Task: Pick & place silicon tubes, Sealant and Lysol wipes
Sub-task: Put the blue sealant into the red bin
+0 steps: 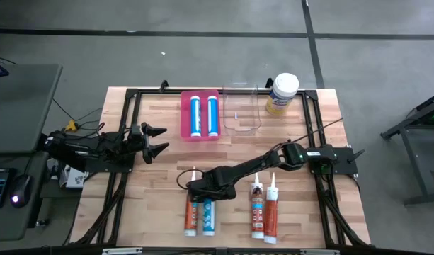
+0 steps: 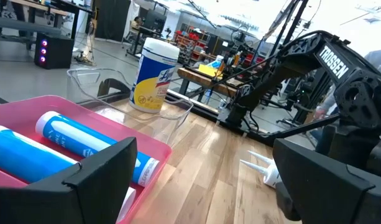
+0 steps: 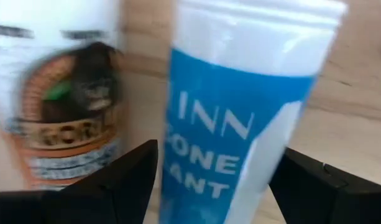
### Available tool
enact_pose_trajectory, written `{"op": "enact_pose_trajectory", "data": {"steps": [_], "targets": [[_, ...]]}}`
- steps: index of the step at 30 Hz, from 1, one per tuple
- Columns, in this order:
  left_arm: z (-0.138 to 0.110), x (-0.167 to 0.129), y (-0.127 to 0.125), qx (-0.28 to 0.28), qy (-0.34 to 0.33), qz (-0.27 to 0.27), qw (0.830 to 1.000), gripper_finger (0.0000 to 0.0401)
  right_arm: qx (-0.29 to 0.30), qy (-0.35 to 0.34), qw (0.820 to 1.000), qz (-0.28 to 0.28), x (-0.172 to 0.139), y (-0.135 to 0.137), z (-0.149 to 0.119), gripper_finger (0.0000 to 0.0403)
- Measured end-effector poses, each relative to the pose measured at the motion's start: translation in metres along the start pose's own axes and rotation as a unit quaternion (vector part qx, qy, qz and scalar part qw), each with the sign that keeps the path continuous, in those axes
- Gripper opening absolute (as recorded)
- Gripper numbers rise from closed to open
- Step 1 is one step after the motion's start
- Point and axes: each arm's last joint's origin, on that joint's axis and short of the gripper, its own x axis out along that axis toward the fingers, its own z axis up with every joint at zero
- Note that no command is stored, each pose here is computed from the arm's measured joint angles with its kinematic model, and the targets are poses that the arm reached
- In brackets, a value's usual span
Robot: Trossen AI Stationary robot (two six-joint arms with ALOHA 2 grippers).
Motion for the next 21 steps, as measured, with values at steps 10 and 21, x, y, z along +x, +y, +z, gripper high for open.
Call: {"op": "enact_pose_trajectory", "data": {"steps": [10, 21], "targets": [[0.0000, 0.0000, 0.0001, 0.000, 0.000, 0.001, 1.000, 0.0370, 0.005, 0.012, 0.999, -0.044, 0.0001, -0.0085, -0.0011, 0.0272], [-0.0001, 0.0000, 0.0001, 0.000, 0.000, 0.001, 1.000, 0.0370, -0.002, 0.011, 0.999, -0.044, 0.0013, -0.0091, -0.0054, 0.0212]]}}
